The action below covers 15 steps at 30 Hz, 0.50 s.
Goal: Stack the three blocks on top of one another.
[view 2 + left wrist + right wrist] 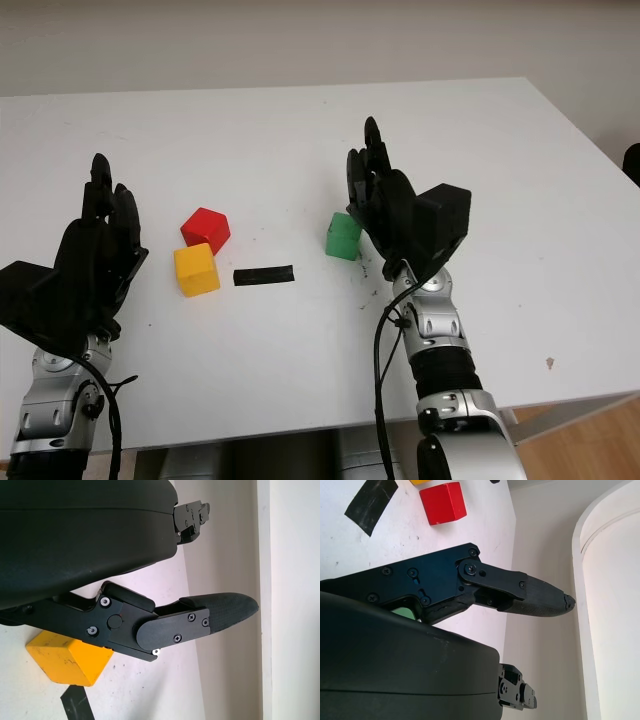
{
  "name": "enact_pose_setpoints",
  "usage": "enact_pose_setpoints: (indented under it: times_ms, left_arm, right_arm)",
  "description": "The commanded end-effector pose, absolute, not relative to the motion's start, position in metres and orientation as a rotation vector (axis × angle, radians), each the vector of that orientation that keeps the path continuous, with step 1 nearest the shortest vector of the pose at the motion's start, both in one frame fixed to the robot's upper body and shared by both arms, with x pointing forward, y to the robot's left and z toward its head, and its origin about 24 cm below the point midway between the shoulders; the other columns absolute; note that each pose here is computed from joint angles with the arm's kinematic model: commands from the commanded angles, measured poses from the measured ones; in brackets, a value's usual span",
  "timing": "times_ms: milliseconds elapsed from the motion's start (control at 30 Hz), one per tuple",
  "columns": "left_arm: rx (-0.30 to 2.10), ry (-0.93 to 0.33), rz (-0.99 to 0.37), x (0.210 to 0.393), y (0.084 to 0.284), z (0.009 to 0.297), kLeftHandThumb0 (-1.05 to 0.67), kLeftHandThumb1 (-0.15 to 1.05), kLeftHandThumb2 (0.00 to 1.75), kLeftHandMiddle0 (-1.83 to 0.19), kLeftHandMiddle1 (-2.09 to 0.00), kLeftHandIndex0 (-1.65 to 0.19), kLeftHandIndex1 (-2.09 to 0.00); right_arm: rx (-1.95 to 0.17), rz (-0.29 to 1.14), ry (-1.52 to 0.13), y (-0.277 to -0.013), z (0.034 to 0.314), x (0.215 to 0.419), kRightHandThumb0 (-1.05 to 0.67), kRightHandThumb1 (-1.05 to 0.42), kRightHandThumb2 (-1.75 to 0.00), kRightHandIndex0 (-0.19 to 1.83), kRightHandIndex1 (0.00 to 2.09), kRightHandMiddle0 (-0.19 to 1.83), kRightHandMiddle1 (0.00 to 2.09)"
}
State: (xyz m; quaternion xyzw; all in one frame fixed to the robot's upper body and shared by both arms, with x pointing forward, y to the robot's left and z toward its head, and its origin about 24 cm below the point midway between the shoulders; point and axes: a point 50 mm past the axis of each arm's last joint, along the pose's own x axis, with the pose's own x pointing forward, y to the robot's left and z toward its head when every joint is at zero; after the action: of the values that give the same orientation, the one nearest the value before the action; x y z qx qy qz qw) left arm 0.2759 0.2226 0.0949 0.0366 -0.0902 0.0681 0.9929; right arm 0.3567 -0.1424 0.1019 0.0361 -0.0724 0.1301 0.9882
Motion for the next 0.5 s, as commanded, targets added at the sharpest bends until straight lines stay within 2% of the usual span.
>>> enact_pose_setpoints:
  times_ms: [0, 467]
  left_arm:
    - [0.08, -0.203, 0.129, 0.2728, 0.2206, 0.0974, -0.74, 1.05, 0.65, 0.19, 0.0, 0.19, 0.0]
    - [0.083, -0.195, 0.142, 0.2743, 0.2208, 0.0975, -0.74, 1.05, 0.65, 0.19, 0.0, 0.19, 0.0]
  right_arm:
    - [0.064, 0.265, -0.176, -0.1428, 0.1078, 0.3549, -0.76, -1.05, -0.68, -0.19, 0.0, -0.19, 0.0]
    - [0.028, 0.278, -0.201, -0.148, 0.1175, 0.3626, -0.76, -1.05, -0.68, -0.19, 0.0, -0.19, 0.0]
